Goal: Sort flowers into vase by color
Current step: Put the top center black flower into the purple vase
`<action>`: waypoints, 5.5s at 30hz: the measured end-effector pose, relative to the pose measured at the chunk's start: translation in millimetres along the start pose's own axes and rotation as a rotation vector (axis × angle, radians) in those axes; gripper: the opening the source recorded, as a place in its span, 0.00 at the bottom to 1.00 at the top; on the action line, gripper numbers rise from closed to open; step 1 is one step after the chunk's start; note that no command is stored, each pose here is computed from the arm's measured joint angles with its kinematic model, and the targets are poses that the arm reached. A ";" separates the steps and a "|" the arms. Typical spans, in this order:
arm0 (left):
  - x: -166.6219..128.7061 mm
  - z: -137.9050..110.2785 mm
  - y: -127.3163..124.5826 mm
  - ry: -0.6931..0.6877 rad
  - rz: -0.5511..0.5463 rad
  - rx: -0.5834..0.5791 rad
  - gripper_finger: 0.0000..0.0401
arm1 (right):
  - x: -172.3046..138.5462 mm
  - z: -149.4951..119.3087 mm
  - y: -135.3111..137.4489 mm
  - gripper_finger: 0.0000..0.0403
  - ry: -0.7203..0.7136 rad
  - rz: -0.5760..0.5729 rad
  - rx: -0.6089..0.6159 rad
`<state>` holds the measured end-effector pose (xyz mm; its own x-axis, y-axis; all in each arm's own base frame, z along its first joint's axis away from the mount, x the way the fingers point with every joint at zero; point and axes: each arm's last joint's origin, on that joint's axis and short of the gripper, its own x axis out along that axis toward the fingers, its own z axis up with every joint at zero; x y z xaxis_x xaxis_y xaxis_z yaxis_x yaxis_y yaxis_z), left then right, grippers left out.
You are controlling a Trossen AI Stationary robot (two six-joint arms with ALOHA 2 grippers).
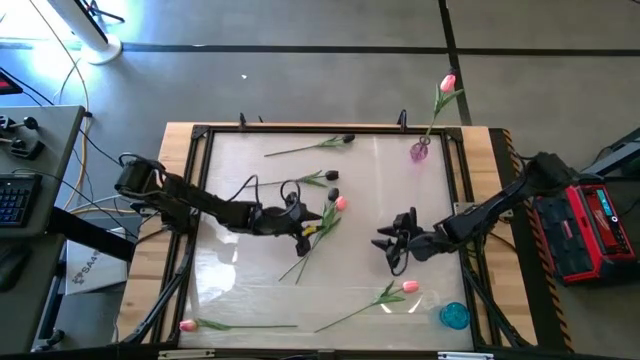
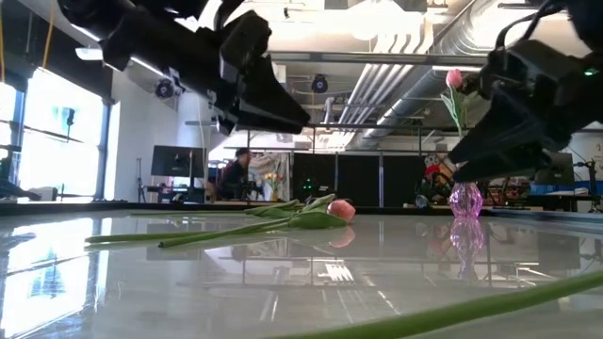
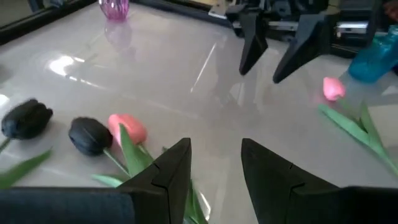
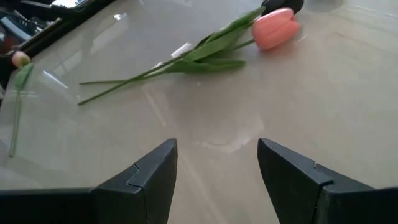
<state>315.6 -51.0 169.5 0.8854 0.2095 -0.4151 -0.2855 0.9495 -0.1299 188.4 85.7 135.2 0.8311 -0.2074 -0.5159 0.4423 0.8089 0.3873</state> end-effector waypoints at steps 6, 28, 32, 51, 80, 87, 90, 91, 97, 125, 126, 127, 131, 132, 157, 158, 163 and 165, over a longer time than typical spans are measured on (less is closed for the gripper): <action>12.3 -20.9 -14.2 -0.017 0.000 -0.050 0.33 | -5.9 -9.5 6.4 0.52 0.007 0.027 -0.015; 26.8 -30.5 -1.6 -0.015 0.081 -0.130 0.33 | 9.4 9.1 -9.3 0.52 -0.027 -0.078 -0.343; 37.6 -21.5 29.3 -0.020 0.148 -0.158 0.33 | 13.0 15.4 -15.1 0.52 -0.059 -0.153 -0.458; 52.2 -5.5 111.7 0.035 0.182 -0.092 0.33 | 39.2 90.9 -70.4 0.52 -0.243 -0.465 -0.564; 32.9 153.7 192.1 0.211 -0.021 -0.284 0.33 | -17.1 279.9 -62.3 0.52 0.158 -0.100 -0.148; 22.9 183.1 200.3 0.162 0.026 -0.338 0.33 | -40.7 290.7 -51.9 0.52 0.245 -0.091 -0.107; 14.2 195.7 211.4 0.156 0.029 -0.360 0.33 | -52.6 301.4 -39.5 0.52 0.173 -0.122 -0.084; 10.2 199.8 214.9 0.163 0.031 -0.353 0.33 | -56.4 305.7 -35.8 0.52 0.139 -0.154 -0.067; -8.0 205.6 236.8 0.239 0.062 -0.240 0.33 | -86.6 333.4 -14.6 0.52 -0.073 -0.295 -0.001; 83.0 90.3 306.5 0.649 0.094 -0.100 0.33 | -96.5 325.3 9.6 0.52 -0.180 -0.388 0.356; 84.8 87.0 307.9 0.662 0.107 -0.099 0.33 | -91.8 322.5 8.6 0.52 -0.170 -0.379 0.368; 85.4 85.2 309.8 0.668 0.120 -0.099 0.33 | -87.2 319.9 7.7 0.52 -0.161 -0.370 0.384; 85.1 81.3 314.1 0.685 0.131 -0.118 0.33 | -75.6 315.1 7.1 0.52 -0.145 -0.316 0.420; 84.5 79.1 315.5 0.699 0.132 -0.125 0.33 | -74.1 314.9 7.3 0.52 -0.146 -0.303 0.424; 93.2 54.7 324.7 0.838 0.231 -0.019 0.05 | -76.0 328.7 -0.6 0.52 -0.209 -0.250 0.418; 93.1 54.8 324.9 0.837 0.232 -0.019 0.03 | -76.0 328.7 -0.6 0.52 -0.210 -0.250 0.418; 93.3 54.5 324.3 0.840 0.236 -0.021 0.01 | -76.1 328.6 -1.0 0.52 -0.212 -0.264 0.399; 92.4 55.4 323.8 0.834 0.215 -0.037 0.01 | -76.3 327.0 -2.5 0.52 -0.205 -0.300 0.370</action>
<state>325.3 288.8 139.0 0.2565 0.1301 -0.9578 -0.4410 0.8975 0.0038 234.1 -80.4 423.4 0.6818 -0.5338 -0.5002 0.7303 0.4562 0.5085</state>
